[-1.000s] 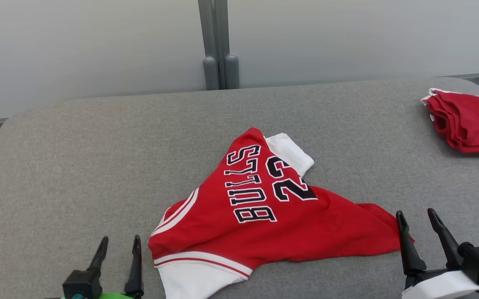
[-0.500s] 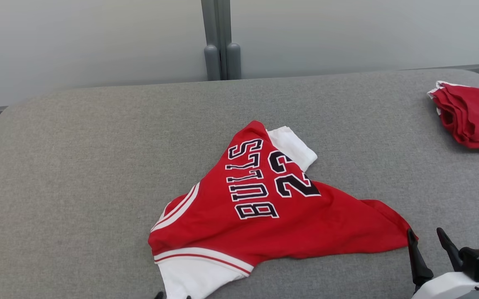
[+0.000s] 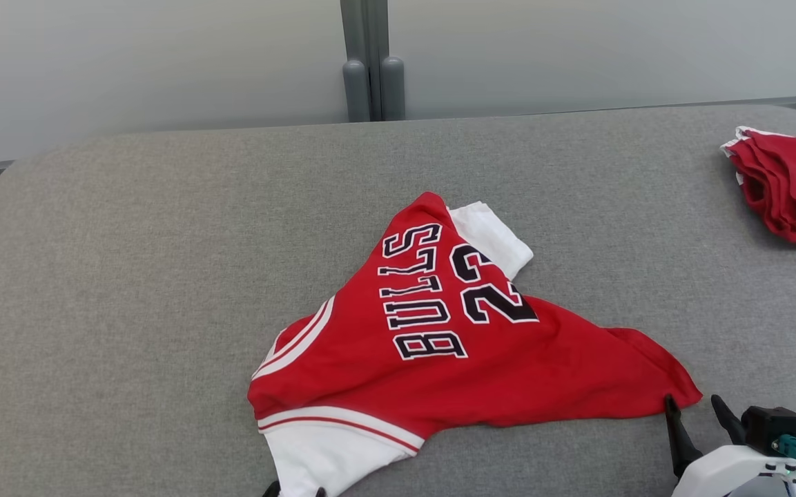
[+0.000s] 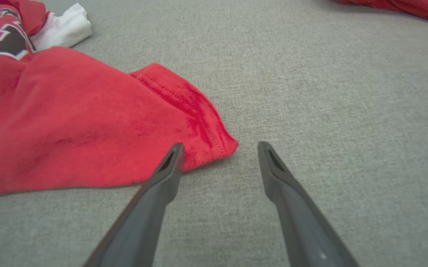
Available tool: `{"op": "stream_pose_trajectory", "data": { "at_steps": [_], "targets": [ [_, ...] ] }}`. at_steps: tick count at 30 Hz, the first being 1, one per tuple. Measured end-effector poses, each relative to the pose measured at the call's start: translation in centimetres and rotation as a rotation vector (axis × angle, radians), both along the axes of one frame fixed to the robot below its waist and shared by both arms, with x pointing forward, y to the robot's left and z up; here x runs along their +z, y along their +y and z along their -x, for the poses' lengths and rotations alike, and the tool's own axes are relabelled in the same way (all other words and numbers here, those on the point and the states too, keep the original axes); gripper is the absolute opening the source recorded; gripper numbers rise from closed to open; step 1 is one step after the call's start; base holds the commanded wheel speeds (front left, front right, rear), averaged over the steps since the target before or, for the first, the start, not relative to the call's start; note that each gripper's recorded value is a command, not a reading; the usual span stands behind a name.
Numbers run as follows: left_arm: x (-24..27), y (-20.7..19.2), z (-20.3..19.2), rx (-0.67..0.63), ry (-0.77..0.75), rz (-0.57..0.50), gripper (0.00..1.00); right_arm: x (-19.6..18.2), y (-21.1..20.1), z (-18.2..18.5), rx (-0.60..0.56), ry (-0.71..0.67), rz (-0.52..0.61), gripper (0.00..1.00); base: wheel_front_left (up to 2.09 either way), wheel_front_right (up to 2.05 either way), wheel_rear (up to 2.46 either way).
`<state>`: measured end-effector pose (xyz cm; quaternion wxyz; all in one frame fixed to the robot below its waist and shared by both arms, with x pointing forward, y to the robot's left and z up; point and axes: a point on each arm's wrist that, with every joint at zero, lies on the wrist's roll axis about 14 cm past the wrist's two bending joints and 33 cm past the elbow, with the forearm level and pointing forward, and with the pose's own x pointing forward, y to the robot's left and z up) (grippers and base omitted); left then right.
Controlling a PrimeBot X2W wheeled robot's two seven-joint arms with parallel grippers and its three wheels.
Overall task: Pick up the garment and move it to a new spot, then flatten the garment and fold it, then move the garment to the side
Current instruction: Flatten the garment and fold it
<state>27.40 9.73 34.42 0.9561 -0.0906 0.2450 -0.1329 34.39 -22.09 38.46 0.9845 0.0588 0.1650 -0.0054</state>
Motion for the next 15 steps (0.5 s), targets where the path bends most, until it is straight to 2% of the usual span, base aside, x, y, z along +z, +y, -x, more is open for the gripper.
{"op": "stream_pose_trajectory", "data": {
  "at_steps": [5,6,7,9,15],
  "targets": [
    [0.0,-0.2,-0.6,-0.004,-0.001,0.005,1.00,-1.0,0.6,-0.6,0.004,0.038,-0.026,1.00,0.00,0.00,0.00],
    [0.0,-0.2,-0.6,-0.005,0.001,0.007,0.91,-1.2,0.7,-0.6,0.004,0.045,-0.033,0.39,0.00,0.00,0.00],
    [0.0,-0.2,-0.7,-0.003,0.002,0.010,0.44,-1.4,1.0,-0.7,0.006,0.051,-0.043,0.00,0.00,0.00,0.00],
    [0.1,-0.3,-0.8,0.001,0.000,0.017,0.00,-1.2,1.3,-1.1,0.006,0.044,-0.059,0.00,0.00,0.00,0.00],
    [1.6,-0.8,-2.1,-0.001,-0.052,0.047,0.00,0.8,1.8,-2.0,0.010,-0.030,-0.096,0.00,0.00,0.00,0.00]
  ]
}}
